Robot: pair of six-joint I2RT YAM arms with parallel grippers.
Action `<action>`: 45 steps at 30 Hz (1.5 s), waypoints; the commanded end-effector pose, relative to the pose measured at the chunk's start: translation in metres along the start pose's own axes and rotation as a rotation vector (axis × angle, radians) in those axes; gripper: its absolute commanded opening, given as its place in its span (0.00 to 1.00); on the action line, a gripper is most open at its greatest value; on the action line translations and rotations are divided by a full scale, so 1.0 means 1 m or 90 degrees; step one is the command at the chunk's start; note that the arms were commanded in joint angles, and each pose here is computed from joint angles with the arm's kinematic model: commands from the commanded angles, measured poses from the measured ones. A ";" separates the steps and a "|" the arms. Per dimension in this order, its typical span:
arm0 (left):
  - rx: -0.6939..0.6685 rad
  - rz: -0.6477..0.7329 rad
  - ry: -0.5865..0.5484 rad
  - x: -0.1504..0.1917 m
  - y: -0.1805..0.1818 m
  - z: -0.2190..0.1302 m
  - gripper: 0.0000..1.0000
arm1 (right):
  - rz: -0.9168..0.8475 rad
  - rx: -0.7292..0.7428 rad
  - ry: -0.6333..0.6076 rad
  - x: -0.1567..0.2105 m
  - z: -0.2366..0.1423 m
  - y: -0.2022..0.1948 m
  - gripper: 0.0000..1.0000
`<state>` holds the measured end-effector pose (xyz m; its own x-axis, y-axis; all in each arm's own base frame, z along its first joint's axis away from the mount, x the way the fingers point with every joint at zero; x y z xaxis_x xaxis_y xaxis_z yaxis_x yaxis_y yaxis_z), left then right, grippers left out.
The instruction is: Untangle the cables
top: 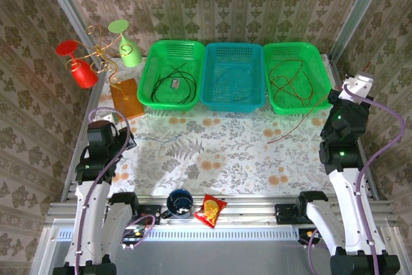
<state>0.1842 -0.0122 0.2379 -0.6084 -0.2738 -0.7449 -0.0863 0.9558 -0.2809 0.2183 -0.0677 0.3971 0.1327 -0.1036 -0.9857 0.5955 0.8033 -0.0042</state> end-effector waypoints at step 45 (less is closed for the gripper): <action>0.138 0.142 0.001 0.010 -0.103 0.018 0.00 | 0.199 -0.103 -0.165 -0.155 0.120 0.079 0.00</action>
<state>0.2026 -0.1163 0.2385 -0.6103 -0.0308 -0.7916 0.2346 0.9474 -0.2178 0.3357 -0.0583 0.5701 0.4794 0.0424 -0.8766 0.3603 0.9013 0.2407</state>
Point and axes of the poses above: each hand's point on the last joint's axis, 136 mm out from that joint toward the fingers, its own z axis out along the fingers, its own y axis along the line the jaws close on, x = y × z, the point moved 7 cm from there along -z, back along the fingers, and after that the axes turned 6 degrees about z, right-handed, at the moved point
